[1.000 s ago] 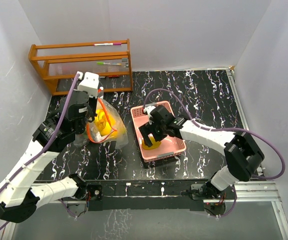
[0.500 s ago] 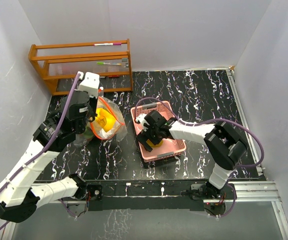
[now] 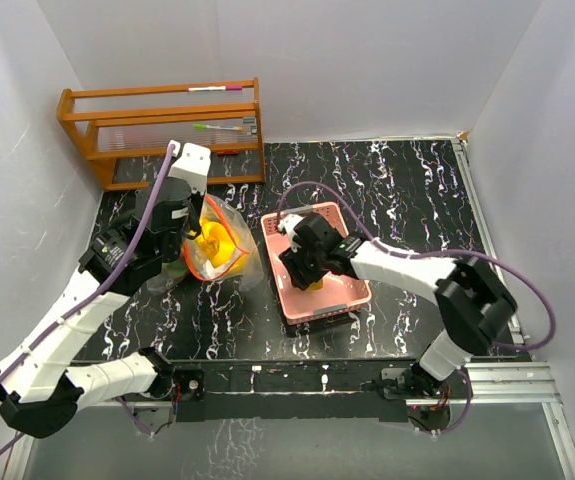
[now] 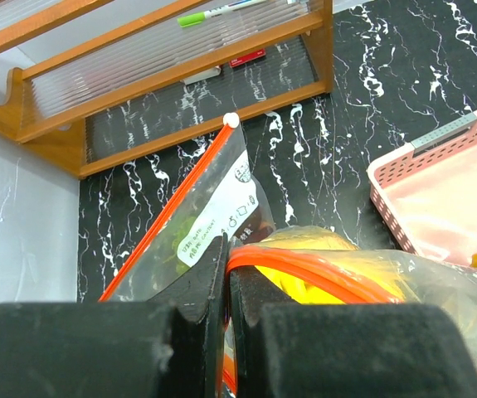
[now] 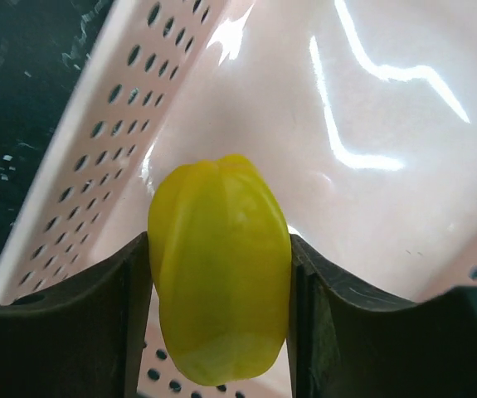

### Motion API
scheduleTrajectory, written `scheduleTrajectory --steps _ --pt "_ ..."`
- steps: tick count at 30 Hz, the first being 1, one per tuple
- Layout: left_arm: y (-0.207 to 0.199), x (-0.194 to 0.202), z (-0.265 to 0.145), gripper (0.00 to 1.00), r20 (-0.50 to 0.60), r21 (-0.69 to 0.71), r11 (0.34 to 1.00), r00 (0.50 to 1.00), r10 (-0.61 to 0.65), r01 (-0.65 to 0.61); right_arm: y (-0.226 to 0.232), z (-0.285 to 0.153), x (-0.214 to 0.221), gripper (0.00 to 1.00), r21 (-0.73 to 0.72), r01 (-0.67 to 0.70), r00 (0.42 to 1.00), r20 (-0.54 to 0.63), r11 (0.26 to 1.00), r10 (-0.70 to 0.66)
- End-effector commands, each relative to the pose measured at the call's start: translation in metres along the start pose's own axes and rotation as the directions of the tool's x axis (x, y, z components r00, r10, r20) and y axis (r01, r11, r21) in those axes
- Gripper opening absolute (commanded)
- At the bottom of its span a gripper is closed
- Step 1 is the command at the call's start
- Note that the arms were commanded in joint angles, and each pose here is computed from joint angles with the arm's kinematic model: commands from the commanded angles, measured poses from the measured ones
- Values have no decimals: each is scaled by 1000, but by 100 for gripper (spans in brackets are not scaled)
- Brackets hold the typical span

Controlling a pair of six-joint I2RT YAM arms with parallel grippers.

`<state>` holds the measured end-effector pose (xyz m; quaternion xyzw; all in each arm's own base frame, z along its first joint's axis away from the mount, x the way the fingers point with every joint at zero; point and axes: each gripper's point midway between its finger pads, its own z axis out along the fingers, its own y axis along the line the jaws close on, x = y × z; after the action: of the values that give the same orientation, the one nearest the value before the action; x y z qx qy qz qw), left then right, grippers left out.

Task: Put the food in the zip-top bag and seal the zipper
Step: Pick up the fake fruit from the bin.

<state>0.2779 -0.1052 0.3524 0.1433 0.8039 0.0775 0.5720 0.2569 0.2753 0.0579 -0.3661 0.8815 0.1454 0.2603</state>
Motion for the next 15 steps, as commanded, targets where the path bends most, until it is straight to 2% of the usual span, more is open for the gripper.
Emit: scheduleTrajectory --steps 1,5,10,12,15 --pt "7 -16 -6 0 48 -10 999 998 -44 45 -4 -69 -68 8 56 -78 971 230 995 63" --pt "0 -18 -2 0 40 13 999 998 -46 46 23 -142 -113 8 -72 -24 901 431 997 53" --pt "-13 -21 8 0 23 42 999 999 -27 26 84 -254 -161 8 -310 213 698 712 927 78" --pt "-19 -23 13 0 21 61 998 999 -28 27 105 -286 -172 8 -378 307 625 772 873 115" --pt "-31 -26 21 0 22 93 995 999 -33 31 129 -307 -185 8 -443 391 582 798 807 156"
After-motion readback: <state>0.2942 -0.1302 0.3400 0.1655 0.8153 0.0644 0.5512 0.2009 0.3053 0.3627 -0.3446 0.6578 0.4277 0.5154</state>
